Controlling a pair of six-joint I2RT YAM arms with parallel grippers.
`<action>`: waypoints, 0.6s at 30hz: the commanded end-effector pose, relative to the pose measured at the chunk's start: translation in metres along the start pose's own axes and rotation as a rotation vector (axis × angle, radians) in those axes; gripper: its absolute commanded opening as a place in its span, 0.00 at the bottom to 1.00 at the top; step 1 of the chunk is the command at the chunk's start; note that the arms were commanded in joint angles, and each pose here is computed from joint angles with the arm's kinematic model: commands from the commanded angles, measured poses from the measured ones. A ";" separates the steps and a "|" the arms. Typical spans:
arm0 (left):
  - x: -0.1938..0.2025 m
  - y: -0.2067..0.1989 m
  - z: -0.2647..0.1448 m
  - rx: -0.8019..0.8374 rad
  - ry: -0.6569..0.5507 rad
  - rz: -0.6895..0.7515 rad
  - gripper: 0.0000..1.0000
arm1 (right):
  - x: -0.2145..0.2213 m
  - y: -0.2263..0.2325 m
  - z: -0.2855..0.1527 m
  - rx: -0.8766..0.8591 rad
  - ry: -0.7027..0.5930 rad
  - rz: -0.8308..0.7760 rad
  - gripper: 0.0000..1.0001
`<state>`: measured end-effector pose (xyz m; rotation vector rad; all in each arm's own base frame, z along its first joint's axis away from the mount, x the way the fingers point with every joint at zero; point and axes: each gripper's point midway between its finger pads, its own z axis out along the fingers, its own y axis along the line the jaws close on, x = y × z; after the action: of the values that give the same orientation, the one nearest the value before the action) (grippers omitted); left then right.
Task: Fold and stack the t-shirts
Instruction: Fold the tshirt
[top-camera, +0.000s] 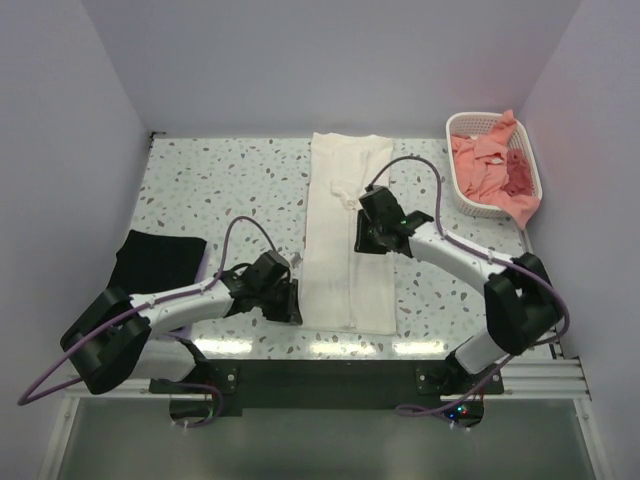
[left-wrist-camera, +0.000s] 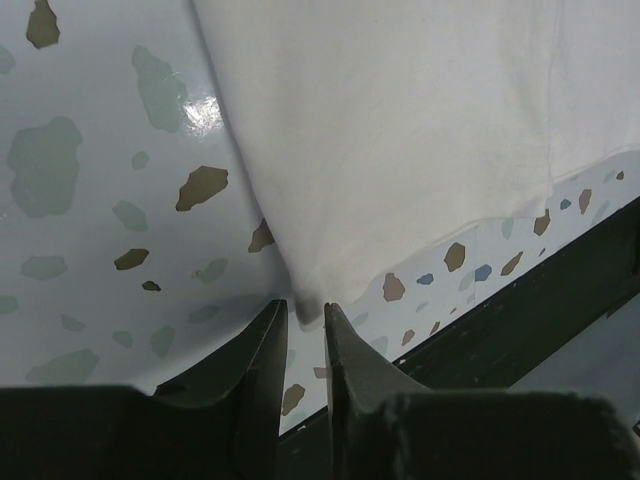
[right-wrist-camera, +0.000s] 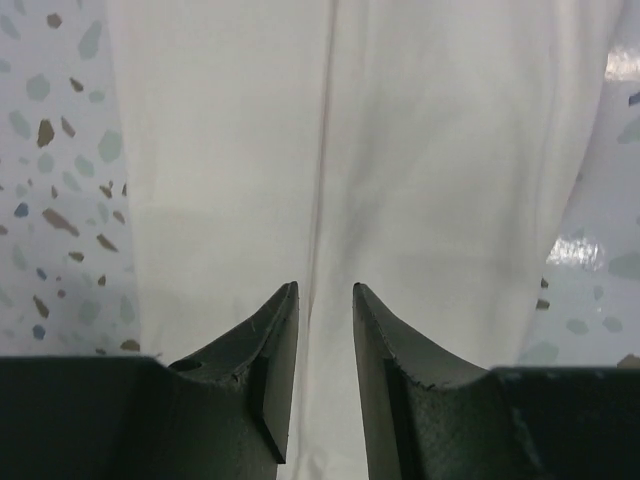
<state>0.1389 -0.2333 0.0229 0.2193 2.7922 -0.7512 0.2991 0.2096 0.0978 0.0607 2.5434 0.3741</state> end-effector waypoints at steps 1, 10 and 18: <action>-0.016 -0.012 -0.007 0.023 -0.045 0.025 0.26 | -0.030 0.002 0.024 0.094 -0.093 -0.045 0.32; -0.016 -0.012 -0.005 0.027 -0.046 0.020 0.26 | -0.033 0.002 0.059 0.233 -0.084 -0.120 0.30; -0.016 -0.012 -0.005 0.026 -0.047 0.020 0.26 | -0.031 -0.006 0.072 0.299 -0.073 -0.147 0.29</action>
<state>0.1401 -0.2339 0.0239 0.2220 2.7874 -0.7511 0.3533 0.2233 0.0440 -0.0126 2.5444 0.0040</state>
